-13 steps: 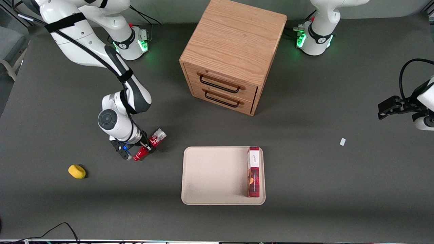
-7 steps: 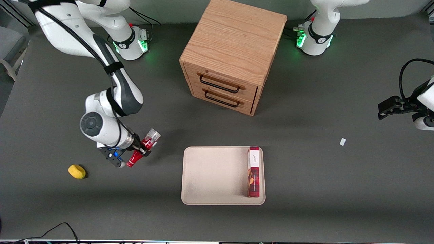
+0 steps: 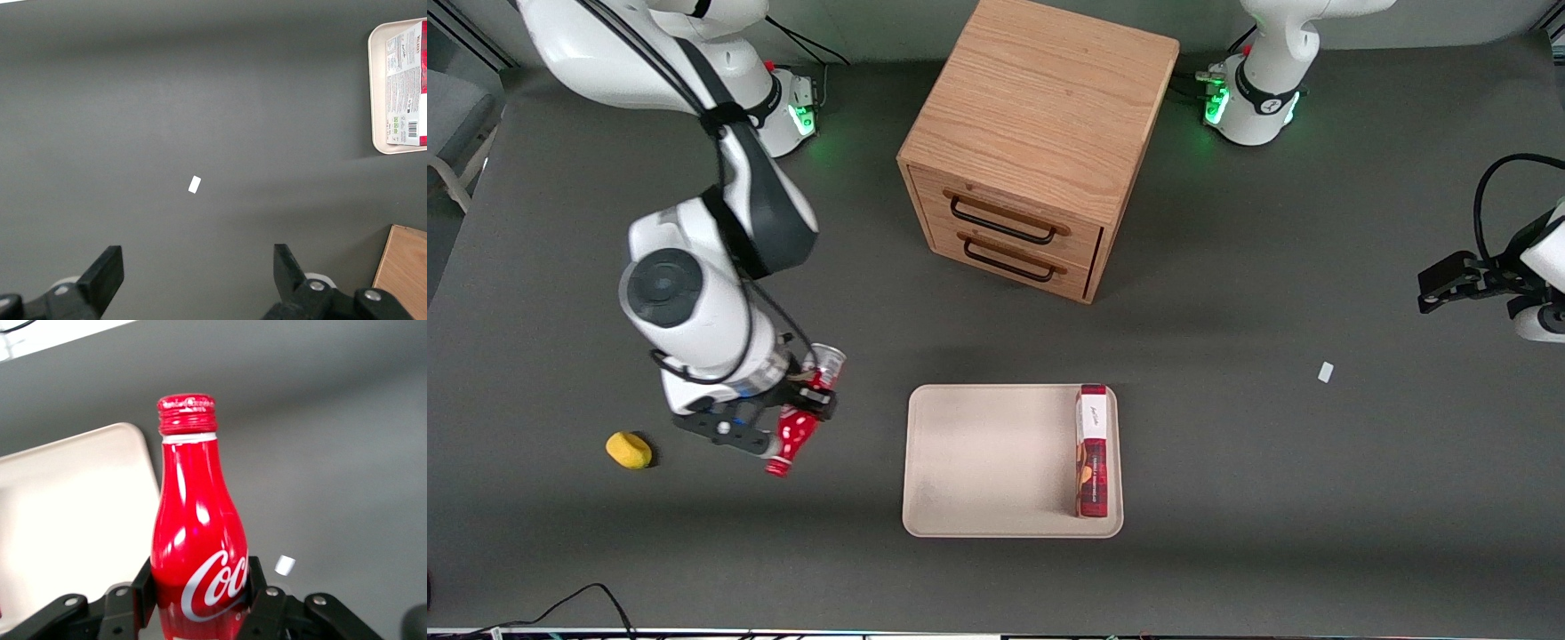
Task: Place coke bottle on tray
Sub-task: 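Lift the bottle upright and carry it over the cream tray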
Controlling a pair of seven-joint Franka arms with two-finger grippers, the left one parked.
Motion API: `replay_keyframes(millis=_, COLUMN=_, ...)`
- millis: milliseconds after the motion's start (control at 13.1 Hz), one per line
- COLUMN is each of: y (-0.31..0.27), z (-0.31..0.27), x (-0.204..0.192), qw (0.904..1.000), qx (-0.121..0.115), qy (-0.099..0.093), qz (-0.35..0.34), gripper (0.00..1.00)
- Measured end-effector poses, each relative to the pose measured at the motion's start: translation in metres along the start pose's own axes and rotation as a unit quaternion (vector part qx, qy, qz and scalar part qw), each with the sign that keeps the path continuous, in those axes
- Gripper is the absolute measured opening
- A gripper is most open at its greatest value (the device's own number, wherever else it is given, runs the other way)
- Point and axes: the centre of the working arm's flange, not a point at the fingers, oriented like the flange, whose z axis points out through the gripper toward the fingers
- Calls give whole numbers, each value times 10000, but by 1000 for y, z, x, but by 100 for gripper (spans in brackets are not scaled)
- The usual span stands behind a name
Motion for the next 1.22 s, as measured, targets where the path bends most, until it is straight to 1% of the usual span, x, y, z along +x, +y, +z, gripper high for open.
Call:
replay_keyframes(millis=229, y=-62, z=43, x=6, qw=9962, qx=284, qy=80, qz=-821, gripper=56)
replay_keyframes(millis=381, y=-76, z=82, x=15, qw=9913, qx=455, qy=183, qz=-1220, gripper=56)
replay_keyframes(millis=457, y=-78, z=103, x=17, qw=9901, qx=501, qy=176, qz=-1297, gripper=56)
replay_keyframes(millis=610, y=-82, z=141, x=13, qw=9895, qx=558, qy=73, qz=-1330, gripper=56)
replay_keyframes(millis=838, y=-88, z=178, x=4, qw=9897, qx=790, qy=-137, qz=-1189, gripper=56)
replay_keyframes(millis=914, y=-89, z=189, x=2, qw=9897, qx=827, qy=-177, qz=-1156, gripper=56)
replay_keyframes(millis=1067, y=-88, z=207, x=-1, qw=9898, qx=840, qy=-218, qz=-1129, gripper=56)
replay_keyframes(millis=1219, y=-87, z=219, x=-3, qw=9899, qx=856, qy=-217, qz=-1111, gripper=56)
